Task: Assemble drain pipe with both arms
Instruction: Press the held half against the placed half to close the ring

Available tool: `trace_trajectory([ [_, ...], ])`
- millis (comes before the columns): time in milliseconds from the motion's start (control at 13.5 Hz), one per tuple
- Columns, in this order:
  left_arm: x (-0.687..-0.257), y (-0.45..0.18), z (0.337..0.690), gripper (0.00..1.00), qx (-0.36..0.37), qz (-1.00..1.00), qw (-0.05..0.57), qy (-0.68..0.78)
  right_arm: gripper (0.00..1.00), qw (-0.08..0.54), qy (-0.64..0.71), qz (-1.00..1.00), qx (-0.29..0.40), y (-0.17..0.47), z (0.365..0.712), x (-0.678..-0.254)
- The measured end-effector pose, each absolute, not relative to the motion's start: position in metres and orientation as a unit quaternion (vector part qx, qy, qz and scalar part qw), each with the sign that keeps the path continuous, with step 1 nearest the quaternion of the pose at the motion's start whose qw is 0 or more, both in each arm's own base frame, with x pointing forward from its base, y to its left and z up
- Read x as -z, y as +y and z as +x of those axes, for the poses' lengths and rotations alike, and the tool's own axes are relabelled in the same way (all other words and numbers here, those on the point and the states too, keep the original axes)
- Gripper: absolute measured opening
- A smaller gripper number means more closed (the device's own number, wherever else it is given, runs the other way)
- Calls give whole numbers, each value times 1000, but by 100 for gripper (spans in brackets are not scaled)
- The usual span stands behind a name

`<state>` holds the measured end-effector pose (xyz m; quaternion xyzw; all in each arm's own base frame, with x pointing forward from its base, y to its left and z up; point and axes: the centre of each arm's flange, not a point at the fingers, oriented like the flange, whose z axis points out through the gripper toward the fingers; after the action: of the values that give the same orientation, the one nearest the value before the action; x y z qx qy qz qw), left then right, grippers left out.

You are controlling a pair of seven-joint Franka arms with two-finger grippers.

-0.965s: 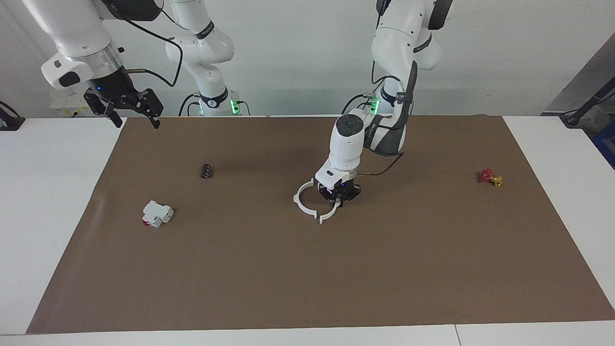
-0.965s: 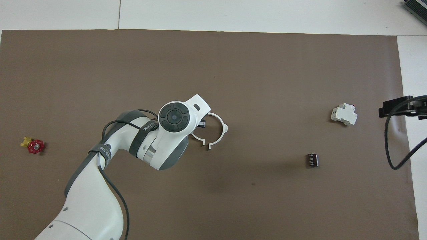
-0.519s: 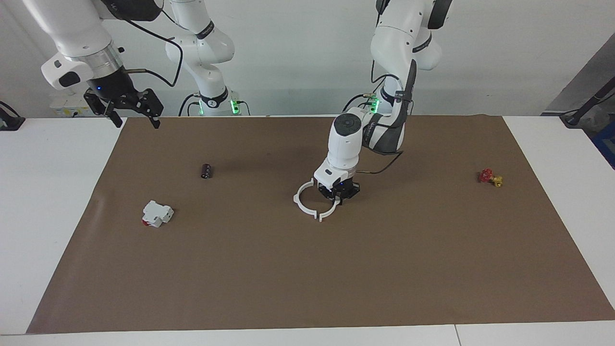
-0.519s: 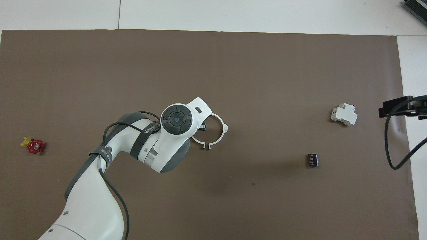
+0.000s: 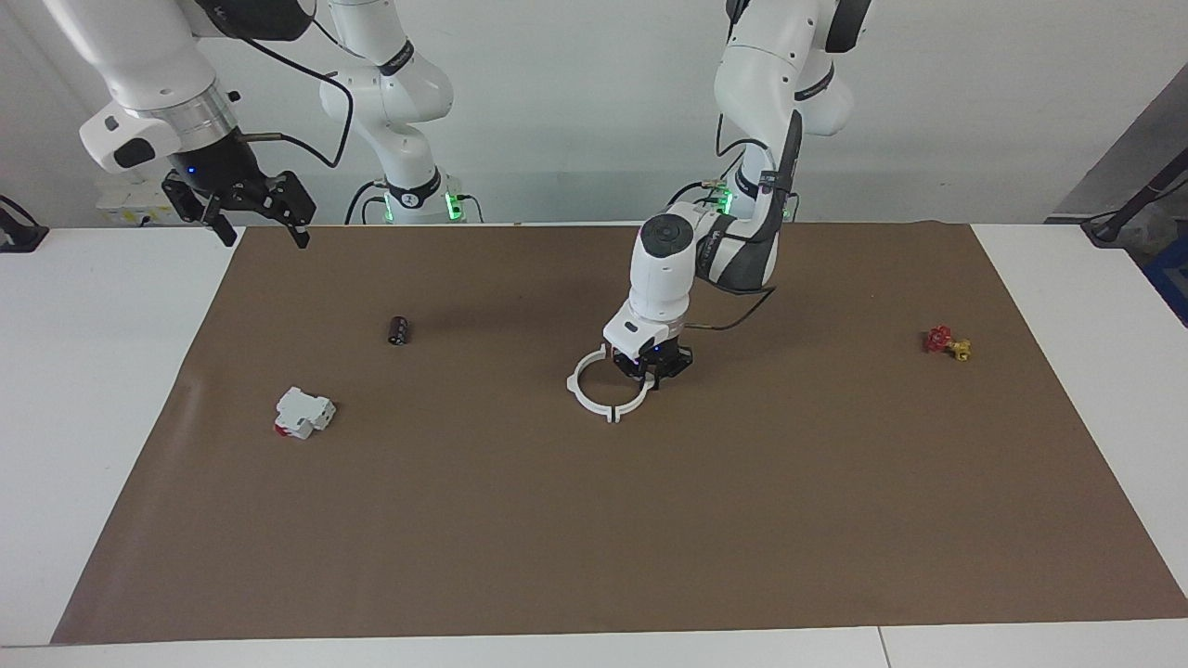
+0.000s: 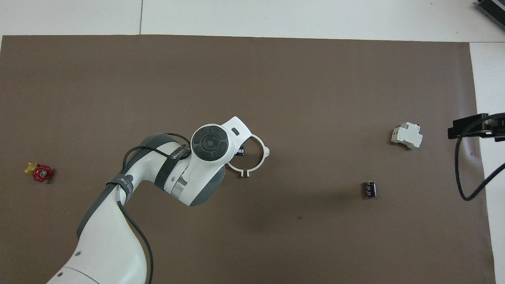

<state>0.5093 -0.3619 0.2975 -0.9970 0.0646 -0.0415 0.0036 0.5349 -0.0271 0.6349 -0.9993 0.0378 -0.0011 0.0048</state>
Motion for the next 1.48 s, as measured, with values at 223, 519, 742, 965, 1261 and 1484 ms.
trace_trajectory([
  [223, -298, -362, 509, 21, 42, -997, 4, 65, 100, 5, 38, -999, 1, -27, 535, -635],
  [519, -297, -363, 509, 21, 42, -997, 3, 61, 100, 5, 38, -999, 1, -27, 535, -635],
  [742, -297, -364, 507, 21, 42, -998, 2, 45, 100, 5, 38, -999, 1, -27, 535, -635],
  [965, -297, -365, 507, 21, 42, -998, 2, 38, 100, 5, 38, -999, 1, -27, 535, -635],
  [1261, -297, -366, 506, 21, 42, -999, 2, 32, 100, 5, 38, -999, 1, -27, 535, -635],
  [1484, -297, -367, 505, 21, 42, -999, 1, 27, 100, 5, 38, -999, 1, -27, 535, -635],
])
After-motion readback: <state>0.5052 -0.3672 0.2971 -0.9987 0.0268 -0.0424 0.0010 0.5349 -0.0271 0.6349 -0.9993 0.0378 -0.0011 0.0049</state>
